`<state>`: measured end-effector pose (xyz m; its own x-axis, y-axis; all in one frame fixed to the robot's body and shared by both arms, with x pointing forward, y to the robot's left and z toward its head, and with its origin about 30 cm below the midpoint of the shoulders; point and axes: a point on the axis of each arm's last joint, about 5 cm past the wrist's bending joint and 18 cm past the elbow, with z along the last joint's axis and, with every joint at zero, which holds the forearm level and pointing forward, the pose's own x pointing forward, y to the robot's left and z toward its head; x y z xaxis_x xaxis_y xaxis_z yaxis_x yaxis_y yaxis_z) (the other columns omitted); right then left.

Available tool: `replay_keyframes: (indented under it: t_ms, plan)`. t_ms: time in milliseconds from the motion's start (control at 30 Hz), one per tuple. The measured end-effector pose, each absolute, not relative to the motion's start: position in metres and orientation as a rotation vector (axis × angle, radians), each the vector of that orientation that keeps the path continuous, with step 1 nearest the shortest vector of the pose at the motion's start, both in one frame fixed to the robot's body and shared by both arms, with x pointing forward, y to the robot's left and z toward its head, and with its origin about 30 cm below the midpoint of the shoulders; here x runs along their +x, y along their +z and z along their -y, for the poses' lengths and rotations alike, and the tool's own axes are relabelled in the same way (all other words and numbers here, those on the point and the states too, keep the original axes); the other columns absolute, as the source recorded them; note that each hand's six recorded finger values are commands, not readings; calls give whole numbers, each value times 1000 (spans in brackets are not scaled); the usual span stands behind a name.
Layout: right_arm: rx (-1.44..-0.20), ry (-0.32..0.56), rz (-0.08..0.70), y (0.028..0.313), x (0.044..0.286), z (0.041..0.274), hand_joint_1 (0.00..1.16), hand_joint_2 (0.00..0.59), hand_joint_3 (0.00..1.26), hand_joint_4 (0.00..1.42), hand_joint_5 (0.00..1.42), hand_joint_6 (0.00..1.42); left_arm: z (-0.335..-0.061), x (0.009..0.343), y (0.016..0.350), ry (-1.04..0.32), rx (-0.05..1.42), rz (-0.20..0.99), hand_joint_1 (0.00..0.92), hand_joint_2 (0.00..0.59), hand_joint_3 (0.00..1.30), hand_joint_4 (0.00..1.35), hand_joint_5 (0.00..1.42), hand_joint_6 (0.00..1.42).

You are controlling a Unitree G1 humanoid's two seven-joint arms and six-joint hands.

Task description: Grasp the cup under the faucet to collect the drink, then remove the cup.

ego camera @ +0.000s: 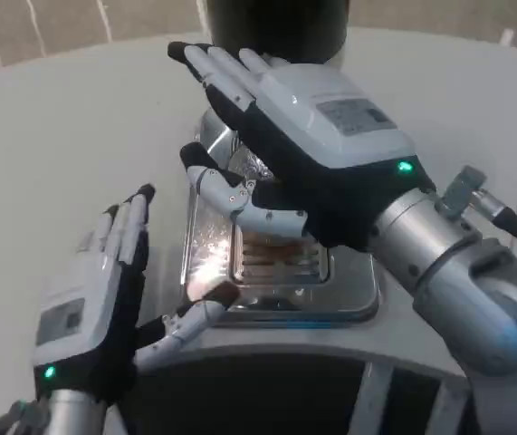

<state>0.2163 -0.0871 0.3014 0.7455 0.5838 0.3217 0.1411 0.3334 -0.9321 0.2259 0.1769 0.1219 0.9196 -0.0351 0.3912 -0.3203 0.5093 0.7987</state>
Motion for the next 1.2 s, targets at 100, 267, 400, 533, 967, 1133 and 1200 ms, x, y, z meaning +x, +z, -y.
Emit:
replay_keyframes:
  t_ms: [100,267,400,533,967,1133,1200]
  plan:
    - [-1217,325,708,302,216,87,181,556,0,0,0,0,-175,231,123,170,1021,386,112,58,0,0,16,90]
    - [-1210,330,705,303,216,86,188,557,0,0,0,0,-173,239,123,165,1008,382,115,61,0,0,16,90]
    - [-1210,331,704,303,216,86,193,557,0,0,0,0,-173,242,124,167,991,385,118,63,0,0,16,90]
    - [-1205,328,703,303,216,86,204,570,0,0,0,0,-172,244,123,161,988,387,130,60,0,0,25,100]
    - [-792,112,672,274,208,110,380,586,0,0,0,0,-170,251,125,149,986,405,129,60,0,0,28,104]
    - [-617,-45,653,261,207,120,375,586,0,0,0,0,-170,251,124,146,988,398,97,63,0,0,18,95]
    - [-549,-90,680,257,205,119,374,586,0,0,0,0,-169,251,124,140,985,398,95,62,0,0,18,93]
